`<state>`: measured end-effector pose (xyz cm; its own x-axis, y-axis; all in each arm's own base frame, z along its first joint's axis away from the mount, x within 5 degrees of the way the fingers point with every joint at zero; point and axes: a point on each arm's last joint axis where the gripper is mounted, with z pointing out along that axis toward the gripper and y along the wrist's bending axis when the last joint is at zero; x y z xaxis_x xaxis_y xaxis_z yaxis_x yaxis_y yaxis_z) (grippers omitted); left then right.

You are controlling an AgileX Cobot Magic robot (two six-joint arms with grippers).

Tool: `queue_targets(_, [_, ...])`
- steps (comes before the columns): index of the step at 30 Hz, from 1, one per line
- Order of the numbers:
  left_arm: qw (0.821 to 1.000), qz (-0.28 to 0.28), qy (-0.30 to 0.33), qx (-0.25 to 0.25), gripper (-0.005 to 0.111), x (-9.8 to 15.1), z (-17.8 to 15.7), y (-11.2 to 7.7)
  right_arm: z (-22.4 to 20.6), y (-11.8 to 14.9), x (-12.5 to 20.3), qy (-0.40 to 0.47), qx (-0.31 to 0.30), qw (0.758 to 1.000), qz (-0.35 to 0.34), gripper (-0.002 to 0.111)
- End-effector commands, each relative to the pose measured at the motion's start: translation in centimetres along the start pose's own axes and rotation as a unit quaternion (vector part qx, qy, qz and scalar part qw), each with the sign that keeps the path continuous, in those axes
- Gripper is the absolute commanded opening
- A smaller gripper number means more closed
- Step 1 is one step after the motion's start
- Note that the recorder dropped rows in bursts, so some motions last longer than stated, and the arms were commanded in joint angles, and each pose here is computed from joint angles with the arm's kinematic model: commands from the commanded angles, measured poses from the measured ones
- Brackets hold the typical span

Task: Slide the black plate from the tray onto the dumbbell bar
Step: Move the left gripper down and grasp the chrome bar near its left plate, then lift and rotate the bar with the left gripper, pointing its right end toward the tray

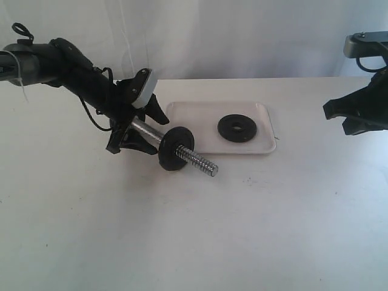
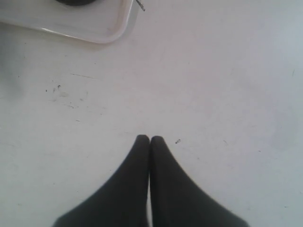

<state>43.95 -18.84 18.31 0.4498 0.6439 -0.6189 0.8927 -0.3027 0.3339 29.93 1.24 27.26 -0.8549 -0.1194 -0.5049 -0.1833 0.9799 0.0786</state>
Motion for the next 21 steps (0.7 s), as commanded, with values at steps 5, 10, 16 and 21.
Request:
queue_targets(5, [0.999,0.045,-0.023,0.019,0.077,1.1,2.0,-0.5,-0.1,-0.1,-0.5,-0.017,0.007,1.0,-0.01,0.0])
queue_targets(10, [0.998,0.049,-0.028,0.022,0.065,1.1,2.0,-0.6,-0.1,-0.1,-0.6,-0.023,0.01,1.0,-0.01,0.0])
queue_targets(16, [0.997,0.052,-0.037,0.034,0.059,0.8,2.1,-0.8,-0.1,-0.1,-0.6,-0.023,0.01,1.0,-0.01,0.0])
queue_targets(21, [0.997,0.054,-0.034,0.037,0.059,0.7,2.9,-0.9,-0.1,-0.1,-0.6,-0.023,0.01,1.0,-0.01,0.0])
